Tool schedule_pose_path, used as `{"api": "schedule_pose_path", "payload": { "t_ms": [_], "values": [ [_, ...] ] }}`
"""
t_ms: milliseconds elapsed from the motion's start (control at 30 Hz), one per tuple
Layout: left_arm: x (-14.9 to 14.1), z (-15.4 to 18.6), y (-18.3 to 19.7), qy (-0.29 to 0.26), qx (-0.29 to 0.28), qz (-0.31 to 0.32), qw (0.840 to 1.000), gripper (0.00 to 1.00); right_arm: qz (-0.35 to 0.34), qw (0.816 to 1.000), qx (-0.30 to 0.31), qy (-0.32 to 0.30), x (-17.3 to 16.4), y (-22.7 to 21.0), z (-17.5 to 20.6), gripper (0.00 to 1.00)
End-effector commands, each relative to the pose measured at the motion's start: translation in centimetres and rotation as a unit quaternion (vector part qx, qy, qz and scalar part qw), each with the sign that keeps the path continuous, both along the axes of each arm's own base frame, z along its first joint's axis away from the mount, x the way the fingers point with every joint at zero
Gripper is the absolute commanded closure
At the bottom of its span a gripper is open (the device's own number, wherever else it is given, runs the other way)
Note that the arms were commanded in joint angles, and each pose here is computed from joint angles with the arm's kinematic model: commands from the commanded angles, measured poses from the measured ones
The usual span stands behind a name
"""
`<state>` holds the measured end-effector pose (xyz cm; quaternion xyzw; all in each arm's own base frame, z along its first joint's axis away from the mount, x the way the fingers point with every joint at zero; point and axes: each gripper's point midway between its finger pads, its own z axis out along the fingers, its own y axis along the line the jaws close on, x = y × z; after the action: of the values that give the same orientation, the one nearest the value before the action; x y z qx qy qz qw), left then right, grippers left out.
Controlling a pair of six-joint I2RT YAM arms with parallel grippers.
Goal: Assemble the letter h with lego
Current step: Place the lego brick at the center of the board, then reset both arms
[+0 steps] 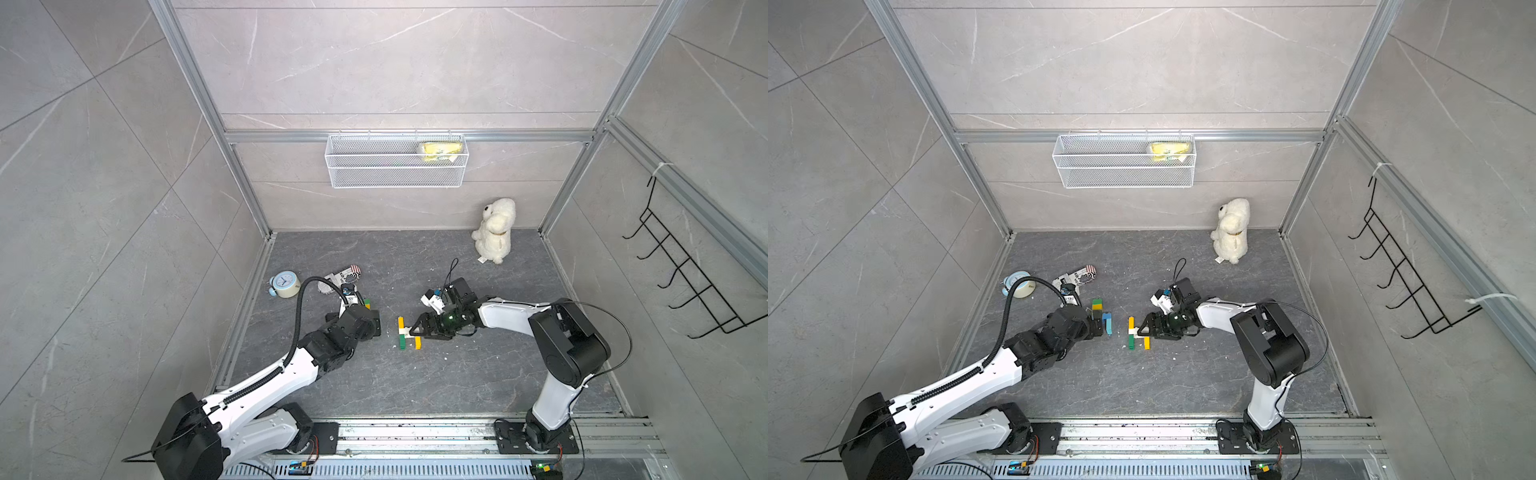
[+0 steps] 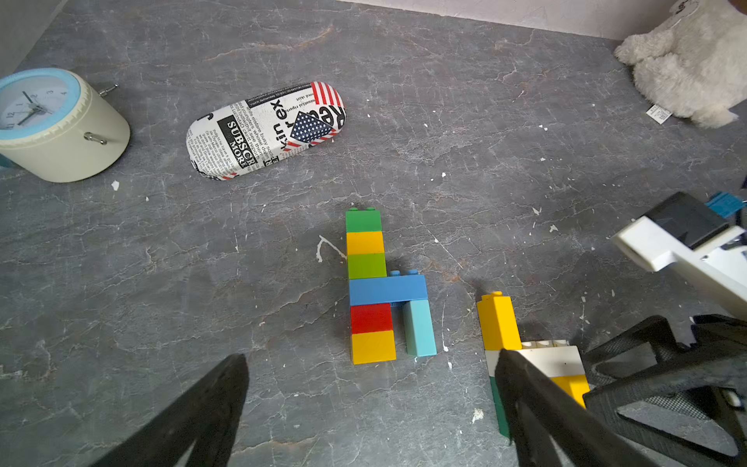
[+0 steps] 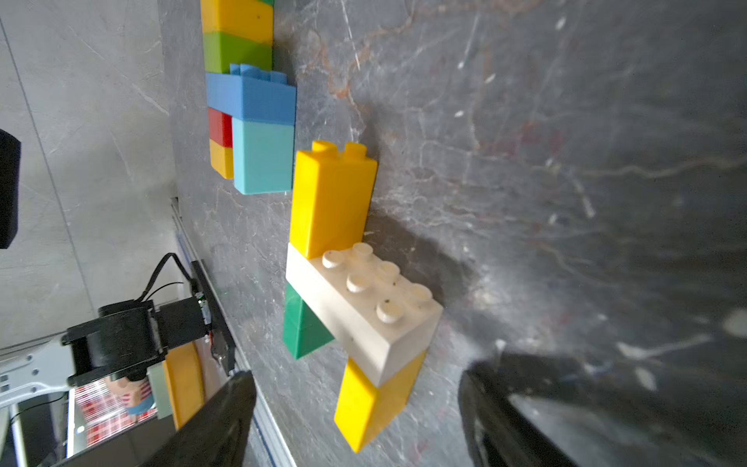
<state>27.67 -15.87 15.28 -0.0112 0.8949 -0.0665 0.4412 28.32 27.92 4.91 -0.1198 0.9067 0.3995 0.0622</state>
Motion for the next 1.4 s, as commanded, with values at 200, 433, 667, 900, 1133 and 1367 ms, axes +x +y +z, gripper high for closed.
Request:
{"api": "schedule_pose_path", "payload": {
  "t_ms": [200, 433, 667, 900, 1133, 1367],
  "values": [
    [0.5, 2.9, 4.5, -0.091, 0.018, 0.098, 0.991, 0.01, -0.301, 0.898, -0.136, -0.289, 5.1, -14.0, 9.4, 0.00],
    [0.3, 7.0, 7.0, -0.107, 0.032, 0.171, 0.979, 0.00, -0.482, 0.747, -0.227, -0.398, 2.5, -25.6, 15.1, 0.00],
    [4.7, 11.4, 11.5, -0.093, -0.040, 0.247, 0.964, 0.00, -0.514, 0.723, -0.264, -0.380, 3.9, -29.6, 13.2, 0.00],
    [6.7, 7.7, 22.3, -0.116, -0.061, 0.346, 0.929, 0.01, -0.483, 0.742, -0.305, -0.350, 7.2, -30.7, 8.8, 0.00],
    [4.1, 1.4, 26.7, -0.137, 0.065, 0.352, 0.924, 0.01, -0.453, 0.693, -0.297, -0.477, 6.6, -30.3, 8.2, 0.00],
    [5.5, -4.1, 25.3, -0.074, 0.083, 0.295, 0.949, 0.01, -0.417, 0.714, -0.303, -0.474, 7.7, -29.0, 7.9, 0.00]
  ]
}}
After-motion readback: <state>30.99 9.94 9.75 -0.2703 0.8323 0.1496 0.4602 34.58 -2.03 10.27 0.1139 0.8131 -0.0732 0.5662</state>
